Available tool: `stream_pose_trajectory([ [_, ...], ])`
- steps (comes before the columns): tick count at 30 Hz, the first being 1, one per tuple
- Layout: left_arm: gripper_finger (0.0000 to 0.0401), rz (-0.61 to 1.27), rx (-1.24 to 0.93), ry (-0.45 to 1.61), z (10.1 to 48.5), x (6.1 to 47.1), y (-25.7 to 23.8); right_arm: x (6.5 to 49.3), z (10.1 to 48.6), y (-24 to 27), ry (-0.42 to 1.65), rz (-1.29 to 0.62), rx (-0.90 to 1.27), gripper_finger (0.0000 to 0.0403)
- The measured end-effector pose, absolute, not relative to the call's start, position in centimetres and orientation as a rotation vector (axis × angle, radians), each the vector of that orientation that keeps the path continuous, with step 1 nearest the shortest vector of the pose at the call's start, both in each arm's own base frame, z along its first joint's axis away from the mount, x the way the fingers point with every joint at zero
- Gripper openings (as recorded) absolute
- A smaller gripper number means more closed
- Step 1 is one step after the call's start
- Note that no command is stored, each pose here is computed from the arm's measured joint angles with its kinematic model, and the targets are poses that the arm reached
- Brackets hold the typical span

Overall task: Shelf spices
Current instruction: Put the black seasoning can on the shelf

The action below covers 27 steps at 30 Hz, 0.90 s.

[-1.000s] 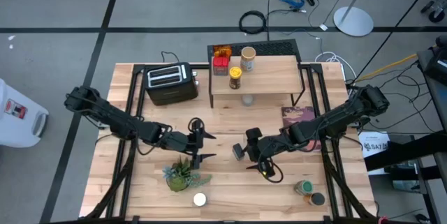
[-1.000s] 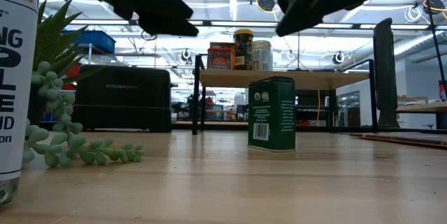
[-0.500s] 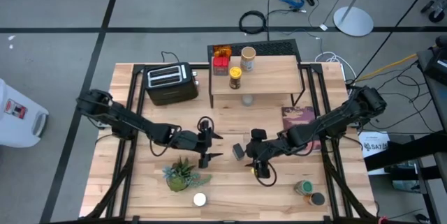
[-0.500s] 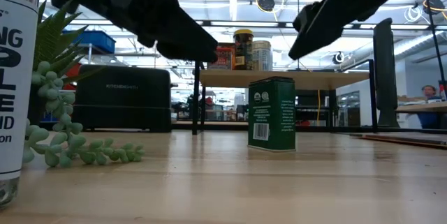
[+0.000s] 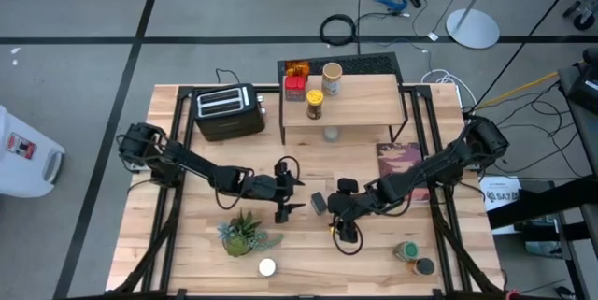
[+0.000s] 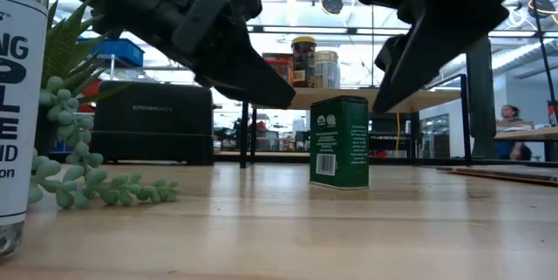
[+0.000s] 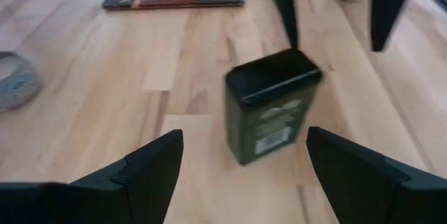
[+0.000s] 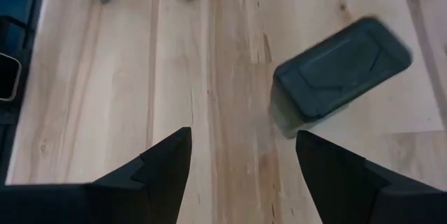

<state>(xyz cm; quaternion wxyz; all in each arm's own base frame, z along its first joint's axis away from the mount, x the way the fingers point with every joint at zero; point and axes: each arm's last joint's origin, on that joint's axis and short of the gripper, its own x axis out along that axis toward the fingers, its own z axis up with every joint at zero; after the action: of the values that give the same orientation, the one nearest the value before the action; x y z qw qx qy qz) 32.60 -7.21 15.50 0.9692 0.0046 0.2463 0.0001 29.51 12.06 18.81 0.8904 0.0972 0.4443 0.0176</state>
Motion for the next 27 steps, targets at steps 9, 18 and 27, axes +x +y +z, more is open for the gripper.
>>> stream_pose_trajectory([
  [9, 0.0315, 0.050, -0.021, 0.497, 15.5, 32.9, -5.8, 30.2, 17.1, 12.4, 0.949, 0.026, 0.198, 0.0244],
  [18, 0.0315, 0.063, -0.017, 0.519, 15.3, 32.8, -5.6, 31.0, 17.0, 12.7, 0.883, 0.056, 0.204, 0.0244],
  [27, 0.0315, 0.094, -0.022, 0.575, 14.8, 32.5, -5.5, 31.0, 17.0, 12.9, 0.887, 0.079, 0.243, 0.0244],
])
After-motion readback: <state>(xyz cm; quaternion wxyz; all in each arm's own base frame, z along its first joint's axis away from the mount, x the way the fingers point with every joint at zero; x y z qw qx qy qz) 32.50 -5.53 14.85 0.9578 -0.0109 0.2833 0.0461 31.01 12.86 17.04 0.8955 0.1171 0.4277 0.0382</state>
